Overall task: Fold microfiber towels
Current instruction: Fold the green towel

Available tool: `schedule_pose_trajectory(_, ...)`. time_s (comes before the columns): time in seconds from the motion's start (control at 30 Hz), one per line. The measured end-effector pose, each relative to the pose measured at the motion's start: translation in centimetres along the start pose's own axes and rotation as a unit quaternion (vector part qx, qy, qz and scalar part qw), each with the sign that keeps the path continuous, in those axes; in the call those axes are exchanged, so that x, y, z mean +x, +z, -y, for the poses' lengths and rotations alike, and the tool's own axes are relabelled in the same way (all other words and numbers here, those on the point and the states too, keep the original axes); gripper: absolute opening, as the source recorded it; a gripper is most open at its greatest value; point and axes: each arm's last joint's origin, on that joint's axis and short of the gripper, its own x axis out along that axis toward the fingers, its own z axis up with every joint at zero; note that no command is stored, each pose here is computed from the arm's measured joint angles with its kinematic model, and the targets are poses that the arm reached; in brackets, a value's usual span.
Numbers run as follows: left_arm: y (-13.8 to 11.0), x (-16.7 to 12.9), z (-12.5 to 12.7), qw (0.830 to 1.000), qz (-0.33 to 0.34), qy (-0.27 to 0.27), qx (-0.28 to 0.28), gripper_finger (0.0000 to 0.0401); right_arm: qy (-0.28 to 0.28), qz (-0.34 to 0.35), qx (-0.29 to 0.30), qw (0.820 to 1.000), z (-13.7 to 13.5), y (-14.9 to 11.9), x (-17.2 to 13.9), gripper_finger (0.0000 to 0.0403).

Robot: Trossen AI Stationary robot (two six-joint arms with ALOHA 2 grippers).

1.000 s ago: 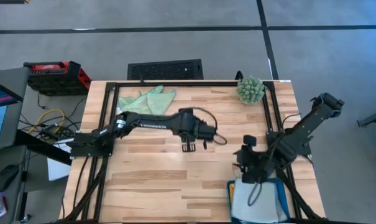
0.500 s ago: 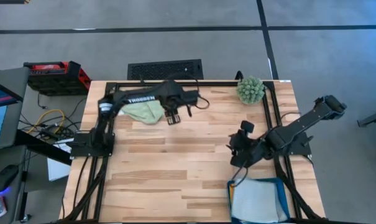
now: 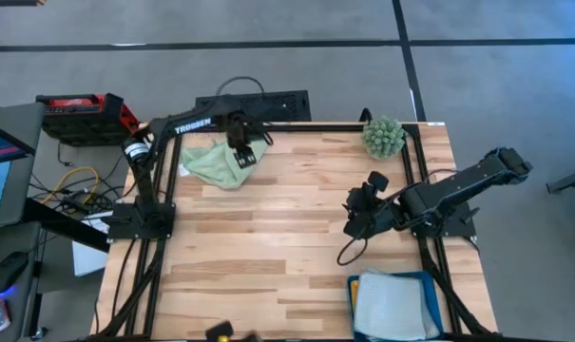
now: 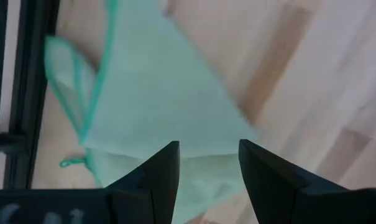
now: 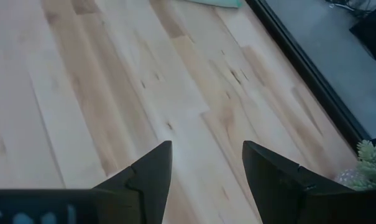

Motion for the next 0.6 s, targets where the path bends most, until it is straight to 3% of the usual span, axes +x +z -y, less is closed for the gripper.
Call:
schedule_pose_trajectory(0.23, -0.9, 2.0, -5.1, 0.998, 0.039, 0.014, -0.043, 0.0158, -0.003, -0.002, 0.001, 1.000, 0.1, 0.0, 0.1, 0.0218)
schedule_pose_trajectory(0.4, -1.1, 2.5, -7.2, 0.994, 0.073, 0.030, -0.070, 0.0158, -0.003, -0.002, 0.001, 1.000, 0.1, 0.0, 0.1, 0.0218)
schedule_pose_trajectory(0.6, -2.0, 2.9, -8.5, 0.993, 0.064, 0.033, -0.097, 0.0158, -0.003, -0.002, 0.001, 1.000, 0.1, 0.0, 0.1, 0.0218)
